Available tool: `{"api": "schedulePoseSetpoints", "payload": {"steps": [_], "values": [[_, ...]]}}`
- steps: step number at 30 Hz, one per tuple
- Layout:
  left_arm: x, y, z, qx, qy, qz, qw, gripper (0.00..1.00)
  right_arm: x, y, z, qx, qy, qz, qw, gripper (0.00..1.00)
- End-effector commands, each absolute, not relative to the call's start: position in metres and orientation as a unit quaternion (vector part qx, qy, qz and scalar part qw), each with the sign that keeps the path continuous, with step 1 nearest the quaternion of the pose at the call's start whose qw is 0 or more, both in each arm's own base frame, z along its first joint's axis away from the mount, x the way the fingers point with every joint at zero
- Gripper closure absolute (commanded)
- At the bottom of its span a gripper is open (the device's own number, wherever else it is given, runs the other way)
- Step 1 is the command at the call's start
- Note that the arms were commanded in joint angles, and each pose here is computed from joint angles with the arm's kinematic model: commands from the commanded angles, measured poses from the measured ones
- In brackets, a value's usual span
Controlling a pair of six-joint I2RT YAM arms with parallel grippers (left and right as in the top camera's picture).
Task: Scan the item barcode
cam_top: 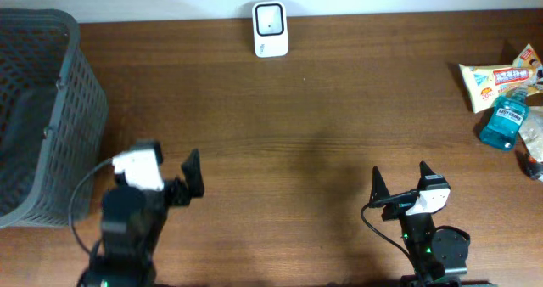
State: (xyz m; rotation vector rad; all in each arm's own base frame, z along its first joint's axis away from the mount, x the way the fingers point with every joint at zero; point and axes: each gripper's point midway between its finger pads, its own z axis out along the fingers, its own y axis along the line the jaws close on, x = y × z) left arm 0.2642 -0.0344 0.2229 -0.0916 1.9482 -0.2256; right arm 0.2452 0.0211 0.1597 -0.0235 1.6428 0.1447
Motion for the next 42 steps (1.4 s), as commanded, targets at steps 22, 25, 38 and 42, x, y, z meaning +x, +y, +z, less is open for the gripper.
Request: {"api": "schedulePoseSetpoints", "payload": {"steps": [22,25,38,42], "values": [[0.241,0.003,0.158,-0.038,0.783,-0.007,0.621,0.01,0.245,0.022,0.157,-0.011,0.732,0.065,0.678,0.01],[0.244,0.001,0.16,-0.018,0.76,0.001,0.65,0.01,0.245,0.022,0.157,-0.011,0.732,0.065,0.678,0.01],[0.246,0.001,0.161,0.001,0.728,0.018,0.685,0.01,0.245,0.022,0.157,-0.011,0.732,0.065,0.678,0.01],[0.246,-0.001,0.157,0.033,0.732,0.04,0.679,0.01,0.245,0.022,0.157,-0.011,0.732,0.065,0.678,0.01]]}}
